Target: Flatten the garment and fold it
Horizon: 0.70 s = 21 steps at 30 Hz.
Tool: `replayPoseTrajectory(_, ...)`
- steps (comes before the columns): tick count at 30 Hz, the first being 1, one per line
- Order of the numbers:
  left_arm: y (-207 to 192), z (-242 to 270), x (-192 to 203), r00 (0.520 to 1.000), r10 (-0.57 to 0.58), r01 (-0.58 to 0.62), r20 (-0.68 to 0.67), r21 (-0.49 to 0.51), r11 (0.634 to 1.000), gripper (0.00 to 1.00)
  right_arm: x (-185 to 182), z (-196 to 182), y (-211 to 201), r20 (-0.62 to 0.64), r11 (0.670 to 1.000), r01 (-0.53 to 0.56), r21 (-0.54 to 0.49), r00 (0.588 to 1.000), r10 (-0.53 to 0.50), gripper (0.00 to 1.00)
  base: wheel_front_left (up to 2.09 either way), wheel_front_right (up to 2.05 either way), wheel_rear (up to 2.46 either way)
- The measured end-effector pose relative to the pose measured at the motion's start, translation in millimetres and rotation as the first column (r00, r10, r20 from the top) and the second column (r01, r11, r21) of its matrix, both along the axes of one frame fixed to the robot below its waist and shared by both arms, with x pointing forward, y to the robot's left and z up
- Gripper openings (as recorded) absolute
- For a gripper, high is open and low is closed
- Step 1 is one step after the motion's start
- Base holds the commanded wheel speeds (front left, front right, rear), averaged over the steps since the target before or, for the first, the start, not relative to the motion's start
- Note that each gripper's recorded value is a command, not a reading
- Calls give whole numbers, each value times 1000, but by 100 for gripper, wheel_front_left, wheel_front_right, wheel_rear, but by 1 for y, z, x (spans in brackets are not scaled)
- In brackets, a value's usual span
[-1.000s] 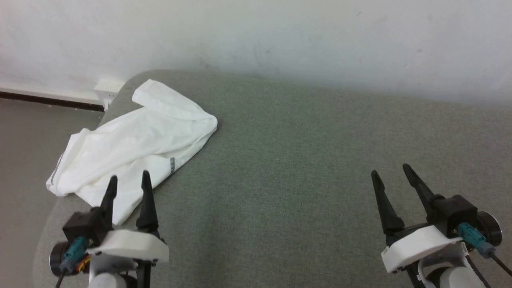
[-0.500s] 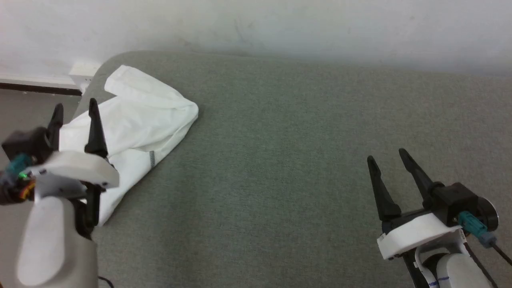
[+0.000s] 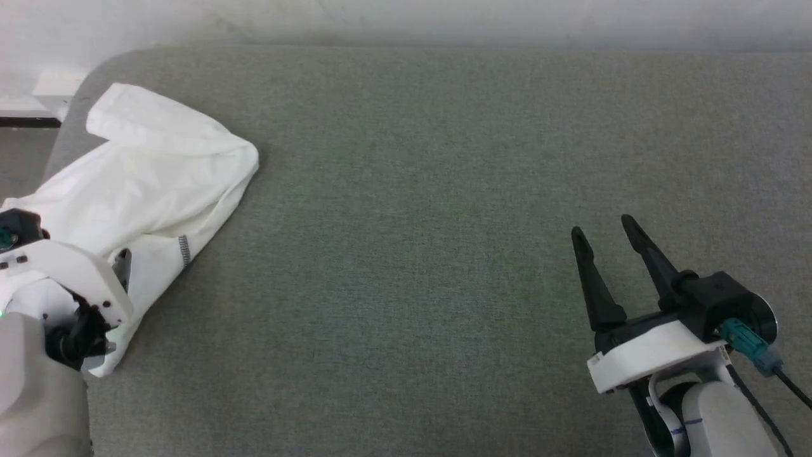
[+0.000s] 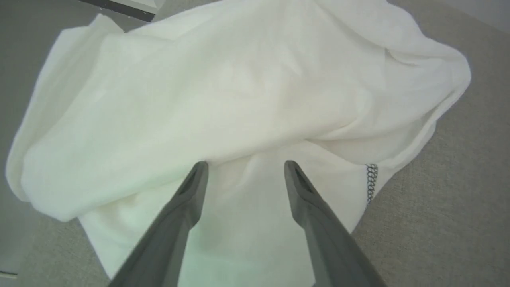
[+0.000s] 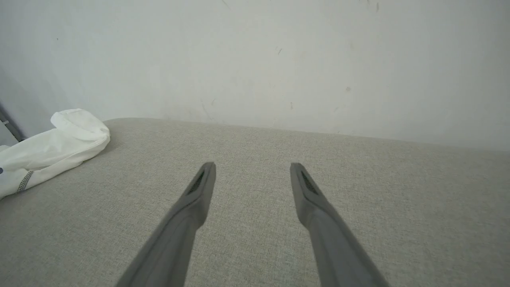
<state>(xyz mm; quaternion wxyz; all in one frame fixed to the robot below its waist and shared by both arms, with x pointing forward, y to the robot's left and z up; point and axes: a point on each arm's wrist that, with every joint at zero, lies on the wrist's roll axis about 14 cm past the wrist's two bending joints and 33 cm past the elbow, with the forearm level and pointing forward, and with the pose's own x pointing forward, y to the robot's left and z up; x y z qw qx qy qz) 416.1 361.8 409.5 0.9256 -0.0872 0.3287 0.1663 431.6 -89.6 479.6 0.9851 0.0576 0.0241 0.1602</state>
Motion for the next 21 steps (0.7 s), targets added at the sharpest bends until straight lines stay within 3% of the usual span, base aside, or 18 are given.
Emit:
replayPoseTrajectory(8,-5,-41,-11,971,1,-27,-241,-106,994,100,7,-12,-5,-23,1000,14,0,1000,-14,100,0,0,0)
replayPoseTrajectory(9,-5,-42,-11,966,-1,-31,-257,-118,993,96,7,-15,-5,-29,1000,15,-1,999,-15,100,0,0,0)
replayPoseTrajectory(10,-4,-42,-10,963,-4,-31,-271,-124,992,48,7,-16,-6,-33,1000,16,-1,999,-16,100,0,0,0)
replayPoseTrajectory(11,-5,-42,-10,960,-9,-31,-279,-139,990,10,7,-17,-6,-35,1000,16,-1,999,-16,100,0,0,0)
replayPoseTrajectory(12,-7,-42,-10,958,-10,-37,-288,-158,987,0,7,-17,-5,-36,1000,15,-1,999,-15,100,0,0,0)
replayPoseTrajectory(17,-7,-38,-11,956,-7,-50,-293,-184,982,0,7,-14,2,-25,1000,-3,20,1000,3,100,0,0,0)
replayPoseTrajectory(21,-1,-27,-7,970,0,-37,-245,-149,988,0,7,-8,7,-11,1000,-14,26,1000,14,100,0,0,0)
